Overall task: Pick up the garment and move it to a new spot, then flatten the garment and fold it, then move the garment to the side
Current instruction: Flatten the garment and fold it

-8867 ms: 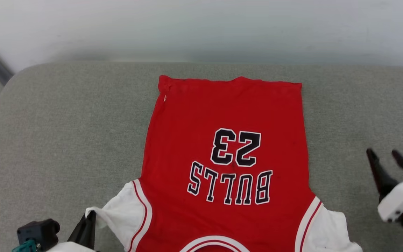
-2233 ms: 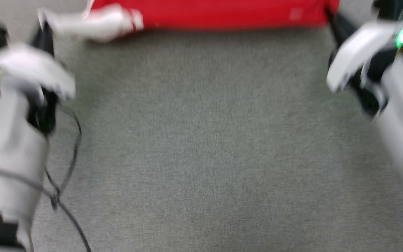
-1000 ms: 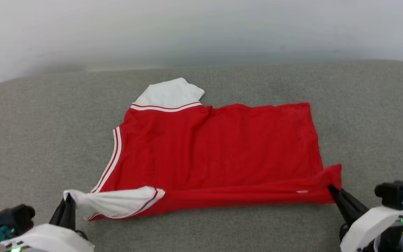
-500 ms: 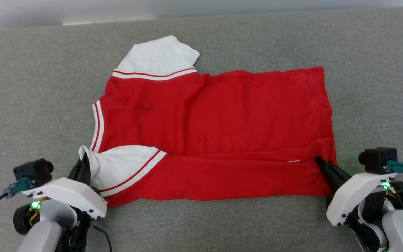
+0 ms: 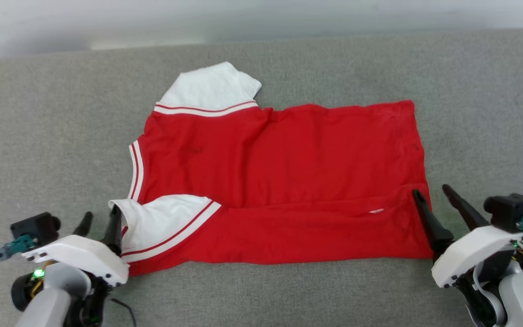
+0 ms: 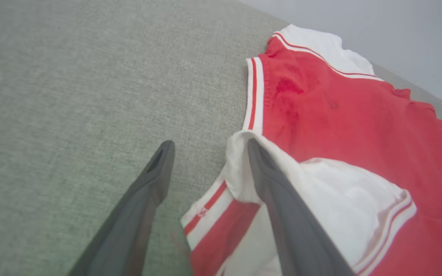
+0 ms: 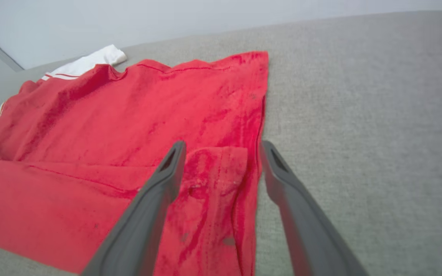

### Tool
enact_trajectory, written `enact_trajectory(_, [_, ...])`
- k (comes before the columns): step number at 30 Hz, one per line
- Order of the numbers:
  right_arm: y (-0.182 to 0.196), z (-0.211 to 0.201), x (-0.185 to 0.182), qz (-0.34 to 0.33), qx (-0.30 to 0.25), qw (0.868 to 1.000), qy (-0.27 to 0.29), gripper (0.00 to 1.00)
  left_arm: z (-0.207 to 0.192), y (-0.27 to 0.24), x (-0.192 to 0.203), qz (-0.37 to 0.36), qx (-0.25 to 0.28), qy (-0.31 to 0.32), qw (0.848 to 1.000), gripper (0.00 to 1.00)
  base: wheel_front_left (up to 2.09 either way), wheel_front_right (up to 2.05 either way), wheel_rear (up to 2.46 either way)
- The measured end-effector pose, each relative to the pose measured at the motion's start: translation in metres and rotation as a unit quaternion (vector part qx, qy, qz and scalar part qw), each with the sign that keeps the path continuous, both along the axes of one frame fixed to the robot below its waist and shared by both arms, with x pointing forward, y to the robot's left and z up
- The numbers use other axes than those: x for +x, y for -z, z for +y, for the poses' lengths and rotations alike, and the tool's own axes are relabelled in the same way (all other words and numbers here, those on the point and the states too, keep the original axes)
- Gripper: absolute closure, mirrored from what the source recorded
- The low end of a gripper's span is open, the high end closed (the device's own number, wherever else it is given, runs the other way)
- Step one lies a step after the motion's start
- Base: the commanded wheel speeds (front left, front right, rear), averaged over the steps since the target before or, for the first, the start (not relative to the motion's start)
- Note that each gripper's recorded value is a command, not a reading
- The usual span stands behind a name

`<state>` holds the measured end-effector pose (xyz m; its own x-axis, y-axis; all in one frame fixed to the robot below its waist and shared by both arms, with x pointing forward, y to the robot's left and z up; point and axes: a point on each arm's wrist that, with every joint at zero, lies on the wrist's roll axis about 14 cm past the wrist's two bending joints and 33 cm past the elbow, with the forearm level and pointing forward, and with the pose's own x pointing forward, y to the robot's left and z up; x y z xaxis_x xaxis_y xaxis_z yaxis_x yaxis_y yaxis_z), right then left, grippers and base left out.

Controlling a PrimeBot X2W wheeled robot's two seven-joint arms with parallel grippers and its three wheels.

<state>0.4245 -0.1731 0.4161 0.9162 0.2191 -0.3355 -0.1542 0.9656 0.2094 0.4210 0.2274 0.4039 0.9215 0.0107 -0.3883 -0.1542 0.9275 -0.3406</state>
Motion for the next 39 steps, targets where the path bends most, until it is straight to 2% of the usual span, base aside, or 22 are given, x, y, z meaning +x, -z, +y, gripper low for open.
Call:
enact_trajectory(7, [-0.056, -0.011, -0.008, -0.108, -0.021, 0.994, 0.027, 0.00, 0.027, -0.042, -0.009, -0.030, 0.036, -0.008, 0.999, 0.00, 0.00, 0.00, 0.00])
enact_trajectory(12, [-0.086, -0.012, -0.022, -0.142, -0.021, 0.989, 0.035, 0.00, 0.019, -0.075, -0.016, -0.014, 0.062, 0.048, 0.997, 0.00, 0.00, 0.00, 0.00])
enact_trajectory(17, [-0.100, -0.015, -0.031, -0.152, -0.021, 0.987, 0.044, 0.00, 0.002, -0.074, -0.026, 0.050, 0.061, 0.105, 0.991, 0.00, 0.00, 0.00, 0.00])
enact_trajectory(21, [-0.096, -0.016, -0.033, -0.143, -0.015, 0.988, 0.052, 0.00, -0.005, -0.055, -0.034, 0.113, 0.043, 0.122, 0.985, 0.00, 0.00, 0.00, 0.00])
enact_trajectory(28, [-0.083, -0.021, -0.031, -0.123, -0.012, 0.990, 0.066, 0.00, -0.016, -0.001, -0.050, 0.221, 0.008, 0.138, 0.965, 0.00, 0.00, 0.00, 0.00])
enact_trajectory(38, [-0.062, -0.038, -0.031, -0.090, -0.007, 0.991, 0.096, 0.00, -0.029, 0.034, -0.051, 0.277, -0.024, 0.157, 0.947, 0.00, 0.00, 0.00, 0.00])
enact_trajectory(39, [-0.061, -0.041, -0.032, -0.086, -0.006, 0.991, 0.100, 0.00, -0.031, 0.033, -0.050, 0.276, -0.029, 0.160, 0.947, 0.52, 0.00, 0.00, 0.00])
